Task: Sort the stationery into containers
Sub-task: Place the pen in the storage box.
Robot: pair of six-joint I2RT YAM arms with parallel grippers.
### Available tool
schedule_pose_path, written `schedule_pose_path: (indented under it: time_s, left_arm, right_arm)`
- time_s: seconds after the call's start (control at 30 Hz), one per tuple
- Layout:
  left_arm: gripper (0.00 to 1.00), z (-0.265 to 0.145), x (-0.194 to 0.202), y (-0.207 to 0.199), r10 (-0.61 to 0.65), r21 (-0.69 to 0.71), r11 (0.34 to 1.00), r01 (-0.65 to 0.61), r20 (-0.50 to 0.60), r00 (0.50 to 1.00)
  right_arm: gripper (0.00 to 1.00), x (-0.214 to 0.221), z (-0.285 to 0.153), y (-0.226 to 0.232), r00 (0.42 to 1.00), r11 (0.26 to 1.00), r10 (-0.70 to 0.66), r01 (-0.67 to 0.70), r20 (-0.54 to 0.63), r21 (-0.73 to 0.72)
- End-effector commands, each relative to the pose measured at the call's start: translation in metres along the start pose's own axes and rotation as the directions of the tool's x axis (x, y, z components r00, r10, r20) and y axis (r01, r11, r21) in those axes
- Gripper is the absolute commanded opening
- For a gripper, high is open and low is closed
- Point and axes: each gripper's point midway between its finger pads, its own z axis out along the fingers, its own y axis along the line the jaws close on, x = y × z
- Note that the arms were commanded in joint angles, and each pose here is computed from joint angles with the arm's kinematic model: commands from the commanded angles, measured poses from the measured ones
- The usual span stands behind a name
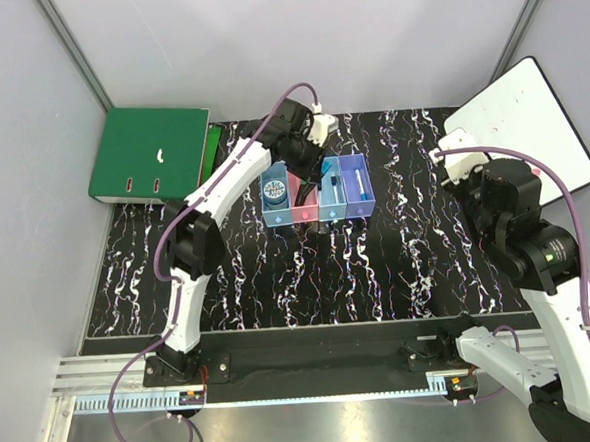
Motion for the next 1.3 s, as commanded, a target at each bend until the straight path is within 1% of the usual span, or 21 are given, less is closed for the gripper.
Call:
schedule_pose_path:
  time_s: [0.0,0.17,0.4,0.5,0.6,0.77,0.9,1.13,1.27]
  left_arm:
    - [0.0,0.002,-0.01,0.014,-0.157,-0.046,0.986,0.159,0.039,0.987]
    - [0.0,0.011,0.002,0.044,-0.225,-0.164,0.96,0.227,0.032,0.974]
    - [0.0,0.023,0.012,0.061,-0.308,-0.233,0.922,0.309,0.041,0.95]
    - [0.0,0.029,0.018,0.066,-0.332,-0.262,0.907,0.33,0.037,0.943]
    - [0.0,0.032,0.024,0.077,-0.345,-0.32,0.884,0.34,0.04,0.938]
    - [0.0,0.032,0.033,0.099,-0.366,-0.435,0.828,0.353,0.057,0.929]
    - [0.0,0.039,0.04,0.104,-0.376,-0.457,0.815,0.355,0.048,0.925]
    - [0.0,0.054,0.05,0.106,-0.391,-0.455,0.815,0.358,0.024,0.92]
    - [0.0,0.06,0.049,0.107,-0.391,-0.446,0.819,0.36,0.024,0.92]
  right_arm:
    - [0.41,-0.013,-0.007,-0.018,0.999,0.998,0.021,-0.023,0.035,0.06]
    - [0.42,-0.013,-0.003,-0.016,0.999,0.998,0.021,-0.023,0.031,0.05]
    - [0.42,-0.012,0.0,-0.012,0.999,0.999,0.021,-0.022,0.025,0.039]
    - [0.42,-0.012,0.0,-0.012,0.999,0.999,0.021,-0.022,0.025,0.039]
    - [0.42,-0.011,0.0,-0.011,1.0,0.999,0.021,-0.022,0.022,0.035]
    - [0.42,-0.008,0.001,-0.008,1.0,0.999,0.023,-0.024,0.018,0.031]
    - [0.42,-0.009,0.001,-0.007,0.999,0.999,0.028,-0.028,0.022,0.024]
    - [0.42,-0.011,0.002,-0.007,0.999,0.999,0.03,-0.03,0.027,0.02]
    - [0.42,-0.011,0.002,-0.006,0.999,0.999,0.028,-0.028,0.026,0.019]
